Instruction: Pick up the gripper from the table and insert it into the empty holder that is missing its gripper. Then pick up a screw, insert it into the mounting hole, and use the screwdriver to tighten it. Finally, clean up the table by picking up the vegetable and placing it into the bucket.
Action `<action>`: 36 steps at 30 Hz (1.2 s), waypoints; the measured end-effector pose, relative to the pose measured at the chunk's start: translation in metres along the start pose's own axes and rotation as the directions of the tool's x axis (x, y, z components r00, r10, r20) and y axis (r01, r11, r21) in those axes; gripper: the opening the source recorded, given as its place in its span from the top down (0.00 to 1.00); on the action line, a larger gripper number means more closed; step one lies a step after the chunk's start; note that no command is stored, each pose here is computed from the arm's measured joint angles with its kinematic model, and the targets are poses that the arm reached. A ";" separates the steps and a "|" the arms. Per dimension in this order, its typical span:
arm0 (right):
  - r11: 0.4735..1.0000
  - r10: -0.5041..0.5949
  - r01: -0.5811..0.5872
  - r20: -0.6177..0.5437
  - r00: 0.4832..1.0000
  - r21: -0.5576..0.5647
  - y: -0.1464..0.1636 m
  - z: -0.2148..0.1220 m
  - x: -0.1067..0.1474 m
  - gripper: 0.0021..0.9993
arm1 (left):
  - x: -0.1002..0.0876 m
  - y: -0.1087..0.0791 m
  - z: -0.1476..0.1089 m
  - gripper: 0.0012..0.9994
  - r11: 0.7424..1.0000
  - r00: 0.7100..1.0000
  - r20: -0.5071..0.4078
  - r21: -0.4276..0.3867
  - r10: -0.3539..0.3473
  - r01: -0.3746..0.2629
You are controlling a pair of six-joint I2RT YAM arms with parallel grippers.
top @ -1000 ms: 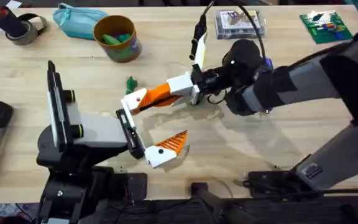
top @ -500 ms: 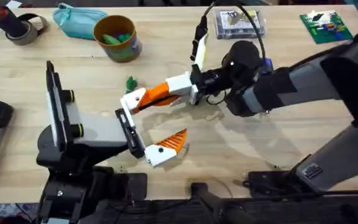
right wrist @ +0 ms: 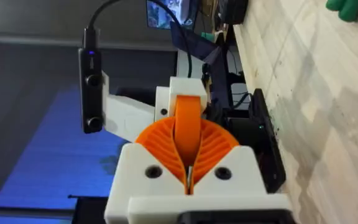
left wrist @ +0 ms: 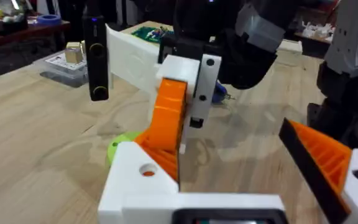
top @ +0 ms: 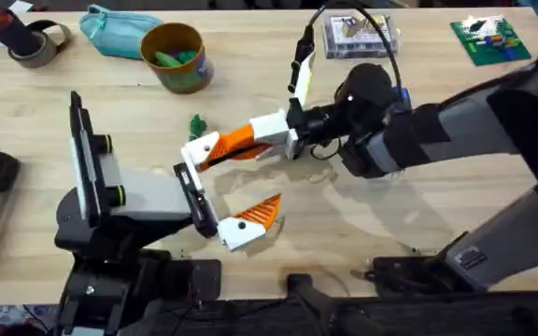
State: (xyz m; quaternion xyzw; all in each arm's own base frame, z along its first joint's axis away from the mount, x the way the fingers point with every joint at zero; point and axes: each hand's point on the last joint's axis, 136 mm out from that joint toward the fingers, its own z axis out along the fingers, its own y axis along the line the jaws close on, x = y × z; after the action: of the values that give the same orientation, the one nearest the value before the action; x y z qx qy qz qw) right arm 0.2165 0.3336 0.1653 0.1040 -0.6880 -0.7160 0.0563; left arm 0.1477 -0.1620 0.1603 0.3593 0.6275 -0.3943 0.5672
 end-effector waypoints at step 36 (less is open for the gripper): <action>0.999 0.034 -0.035 0.044 0.998 0.010 -0.005 -0.001 -0.003 0.60 | 0.000 -0.001 0.000 0.01 1.000 1.000 0.000 0.008 0.005 -0.005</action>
State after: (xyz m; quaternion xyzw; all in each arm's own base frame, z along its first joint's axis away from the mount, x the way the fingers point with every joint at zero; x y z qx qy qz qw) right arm 0.2199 0.3335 0.1603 0.0767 -0.6948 -0.7131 0.0530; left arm 0.1465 -0.1626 0.1604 0.3632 0.6251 -0.3952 0.5668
